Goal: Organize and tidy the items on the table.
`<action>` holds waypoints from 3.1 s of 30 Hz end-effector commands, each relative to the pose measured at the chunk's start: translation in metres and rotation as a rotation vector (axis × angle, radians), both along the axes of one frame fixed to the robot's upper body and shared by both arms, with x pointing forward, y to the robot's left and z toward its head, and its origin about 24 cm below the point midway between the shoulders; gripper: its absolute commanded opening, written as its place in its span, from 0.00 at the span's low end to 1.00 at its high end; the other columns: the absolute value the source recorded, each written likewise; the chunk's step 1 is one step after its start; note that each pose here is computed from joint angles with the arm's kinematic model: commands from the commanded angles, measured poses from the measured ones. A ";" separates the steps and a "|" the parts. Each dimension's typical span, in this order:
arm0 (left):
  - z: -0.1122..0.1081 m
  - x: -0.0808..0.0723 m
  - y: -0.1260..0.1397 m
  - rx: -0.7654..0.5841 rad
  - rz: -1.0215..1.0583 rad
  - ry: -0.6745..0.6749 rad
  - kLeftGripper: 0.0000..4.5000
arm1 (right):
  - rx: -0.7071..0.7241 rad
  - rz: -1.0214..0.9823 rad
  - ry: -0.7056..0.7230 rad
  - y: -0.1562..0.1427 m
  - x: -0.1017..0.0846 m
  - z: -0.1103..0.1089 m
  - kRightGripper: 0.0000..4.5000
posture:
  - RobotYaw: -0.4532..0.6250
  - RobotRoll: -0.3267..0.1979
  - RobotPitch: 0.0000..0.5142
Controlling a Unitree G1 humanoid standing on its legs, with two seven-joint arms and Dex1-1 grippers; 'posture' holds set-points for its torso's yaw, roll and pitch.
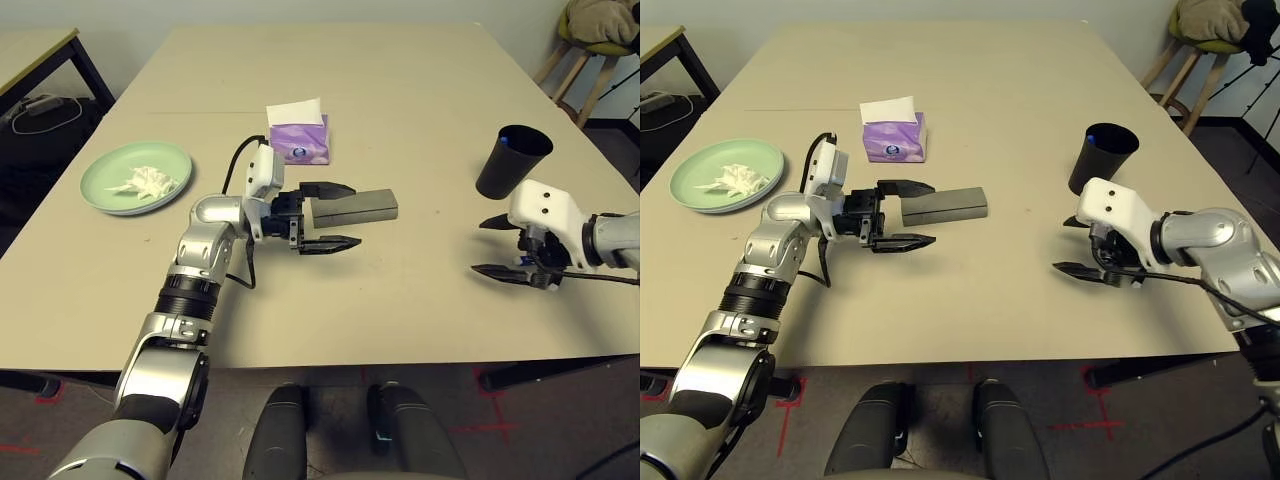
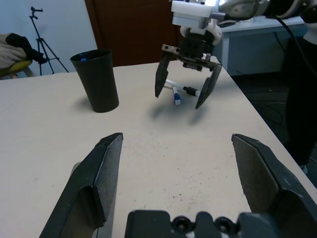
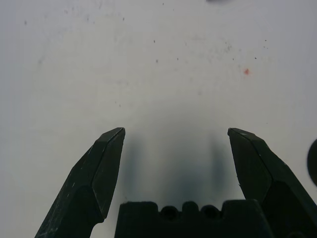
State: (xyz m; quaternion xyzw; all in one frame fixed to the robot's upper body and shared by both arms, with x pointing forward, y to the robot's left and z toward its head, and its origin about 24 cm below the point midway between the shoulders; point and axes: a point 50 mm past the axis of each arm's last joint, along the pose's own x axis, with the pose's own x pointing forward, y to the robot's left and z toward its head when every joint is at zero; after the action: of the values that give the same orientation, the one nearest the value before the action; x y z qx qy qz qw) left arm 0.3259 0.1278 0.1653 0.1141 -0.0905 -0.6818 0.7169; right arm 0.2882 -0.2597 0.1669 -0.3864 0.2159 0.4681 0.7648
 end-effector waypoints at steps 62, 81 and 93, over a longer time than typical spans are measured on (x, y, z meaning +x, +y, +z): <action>-0.013 0.007 0.005 0.089 0.058 0.030 0.99 | -0.798 0.671 -0.083 -0.057 0.009 0.022 1.00 | 0.44 0.62 0.31; -0.011 0.008 0.008 0.093 0.079 0.015 0.99 | -0.782 0.781 -0.097 -0.054 0.007 0.017 1.00 | 0.46 0.62 0.29; -0.007 0.014 0.008 0.078 0.092 0.013 0.99 | -0.756 0.796 -0.059 -0.053 0.005 0.015 1.00 | 0.45 0.62 0.29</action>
State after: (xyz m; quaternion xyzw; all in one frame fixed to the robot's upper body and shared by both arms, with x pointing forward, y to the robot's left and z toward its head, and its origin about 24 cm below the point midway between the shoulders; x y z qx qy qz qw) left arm 0.3387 0.1344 0.1590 0.1408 -0.0543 -0.6541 0.7412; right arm 0.2962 -0.3088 0.1849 -0.7056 0.1730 0.5947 0.3442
